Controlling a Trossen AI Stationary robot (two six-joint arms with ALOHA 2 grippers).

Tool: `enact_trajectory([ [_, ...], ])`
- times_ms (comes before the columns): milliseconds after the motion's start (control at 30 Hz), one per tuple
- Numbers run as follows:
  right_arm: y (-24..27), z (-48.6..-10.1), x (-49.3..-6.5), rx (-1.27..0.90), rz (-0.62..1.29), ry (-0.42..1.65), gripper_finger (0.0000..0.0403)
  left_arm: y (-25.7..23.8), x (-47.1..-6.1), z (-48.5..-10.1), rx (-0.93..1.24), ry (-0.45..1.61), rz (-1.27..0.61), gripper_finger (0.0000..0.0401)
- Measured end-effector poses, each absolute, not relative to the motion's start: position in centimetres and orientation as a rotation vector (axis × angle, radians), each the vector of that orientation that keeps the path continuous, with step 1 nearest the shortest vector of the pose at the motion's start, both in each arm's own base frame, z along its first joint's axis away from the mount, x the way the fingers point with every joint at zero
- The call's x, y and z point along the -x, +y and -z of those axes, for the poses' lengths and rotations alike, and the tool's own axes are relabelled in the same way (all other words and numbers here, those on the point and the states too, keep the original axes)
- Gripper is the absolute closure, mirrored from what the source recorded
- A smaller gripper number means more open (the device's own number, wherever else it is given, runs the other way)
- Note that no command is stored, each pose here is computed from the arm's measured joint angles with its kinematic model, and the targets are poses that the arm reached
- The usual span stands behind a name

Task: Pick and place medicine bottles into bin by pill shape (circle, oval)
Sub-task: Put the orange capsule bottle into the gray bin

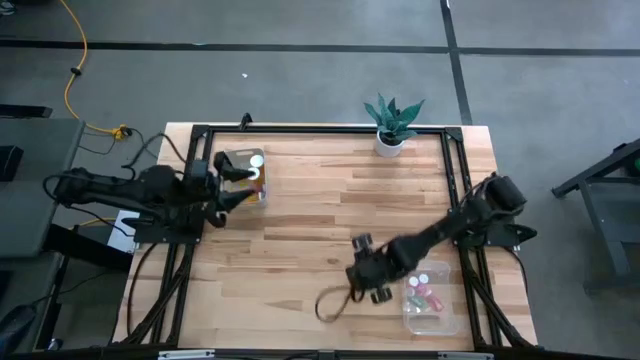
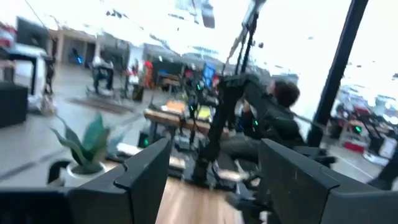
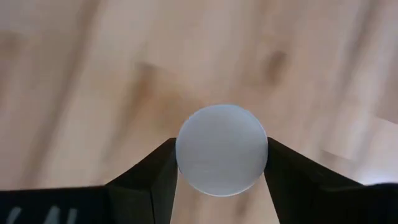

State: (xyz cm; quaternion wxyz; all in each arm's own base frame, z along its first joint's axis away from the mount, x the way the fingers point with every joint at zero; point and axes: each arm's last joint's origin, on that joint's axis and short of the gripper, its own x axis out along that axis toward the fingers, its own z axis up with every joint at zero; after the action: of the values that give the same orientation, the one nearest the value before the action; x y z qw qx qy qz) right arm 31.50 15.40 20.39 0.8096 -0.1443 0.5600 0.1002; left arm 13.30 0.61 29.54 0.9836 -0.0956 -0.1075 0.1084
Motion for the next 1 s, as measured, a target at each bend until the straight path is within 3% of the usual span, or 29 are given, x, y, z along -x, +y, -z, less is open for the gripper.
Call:
enact_trajectory([
  [167,9.2,-22.6,-31.7,0.227,-0.067,1.055,0.0221,0.8,-12.3,-29.8,0.166,-0.23,-0.268,0.0163],
  [400,1.3,-25.9,-36.4,0.127,0.087,0.563,0.0221,0.8,-12.5,-29.3,0.168,-0.187,-0.284,0.0163],
  [667,-3.7,-24.0,-43.7,0.049,0.122,0.315,0.0221,0.9,-12.4,-29.8,0.176,-0.238,-0.306,0.0163],
  [1000,-5.6,-20.9,-50.5,-0.001,0.071,0.292,0.0214,0.9,-12.4,-29.8,0.183,-0.244,-0.33,0.0163],
])
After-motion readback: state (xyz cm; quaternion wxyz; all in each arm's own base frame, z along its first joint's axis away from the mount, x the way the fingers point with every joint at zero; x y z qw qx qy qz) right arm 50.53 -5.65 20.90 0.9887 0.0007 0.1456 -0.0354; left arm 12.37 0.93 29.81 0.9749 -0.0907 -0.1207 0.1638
